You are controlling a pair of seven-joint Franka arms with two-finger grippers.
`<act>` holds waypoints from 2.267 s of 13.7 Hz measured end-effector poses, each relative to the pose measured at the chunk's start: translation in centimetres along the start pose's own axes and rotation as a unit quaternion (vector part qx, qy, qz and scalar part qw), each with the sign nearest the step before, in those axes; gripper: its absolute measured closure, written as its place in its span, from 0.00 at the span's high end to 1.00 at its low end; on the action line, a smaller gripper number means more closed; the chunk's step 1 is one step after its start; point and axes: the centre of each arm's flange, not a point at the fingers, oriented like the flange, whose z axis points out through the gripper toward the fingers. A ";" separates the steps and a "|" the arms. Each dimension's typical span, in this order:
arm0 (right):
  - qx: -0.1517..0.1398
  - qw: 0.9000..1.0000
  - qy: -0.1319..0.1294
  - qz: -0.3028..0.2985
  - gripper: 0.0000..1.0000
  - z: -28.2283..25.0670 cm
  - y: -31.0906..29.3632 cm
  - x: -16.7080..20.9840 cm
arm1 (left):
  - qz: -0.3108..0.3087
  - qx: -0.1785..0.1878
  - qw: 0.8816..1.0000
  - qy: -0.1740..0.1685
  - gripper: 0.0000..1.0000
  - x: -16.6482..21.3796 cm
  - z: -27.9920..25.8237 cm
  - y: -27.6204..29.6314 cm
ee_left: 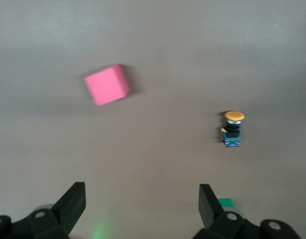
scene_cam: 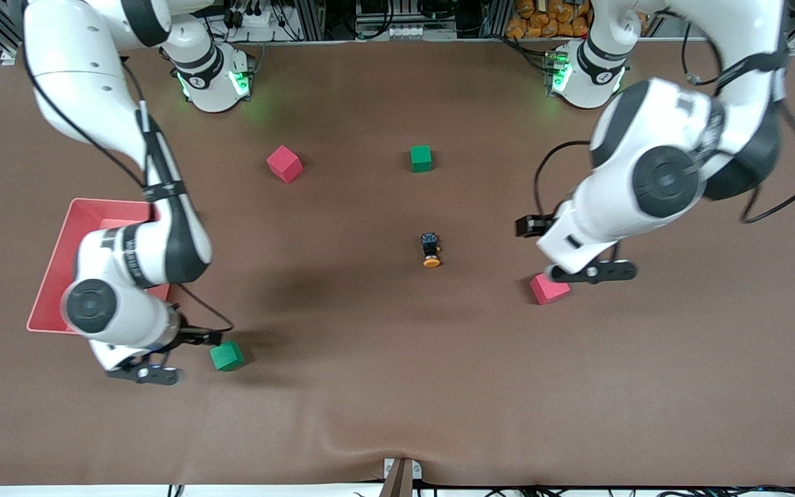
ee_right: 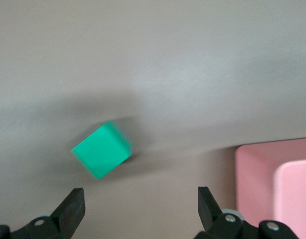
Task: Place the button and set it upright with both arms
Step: 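Lower the left gripper over the button while the right arm withdraws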
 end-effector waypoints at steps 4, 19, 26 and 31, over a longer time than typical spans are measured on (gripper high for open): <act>0.004 1.000 0.009 -0.008 1.00 -2.7 4.6 0.5 | -0.021 -0.029 0.999 -0.008 1.00 0.6 4.0 5.3; 0.019 0.996 -0.035 -0.079 1.00 -7.5 14.2 -15.8 | -0.095 -0.025 0.995 0.004 1.00 0.5 18.2 16.1; 0.024 0.995 -0.020 -0.097 1.00 -13.3 15.1 -18.3 | -0.106 -0.015 0.994 -0.003 1.00 1.0 23.3 16.6; 0.023 0.994 -0.027 -0.105 1.00 -22.2 15.7 -17.0 | -0.099 -0.009 0.995 -0.005 1.00 0.1 26.8 17.4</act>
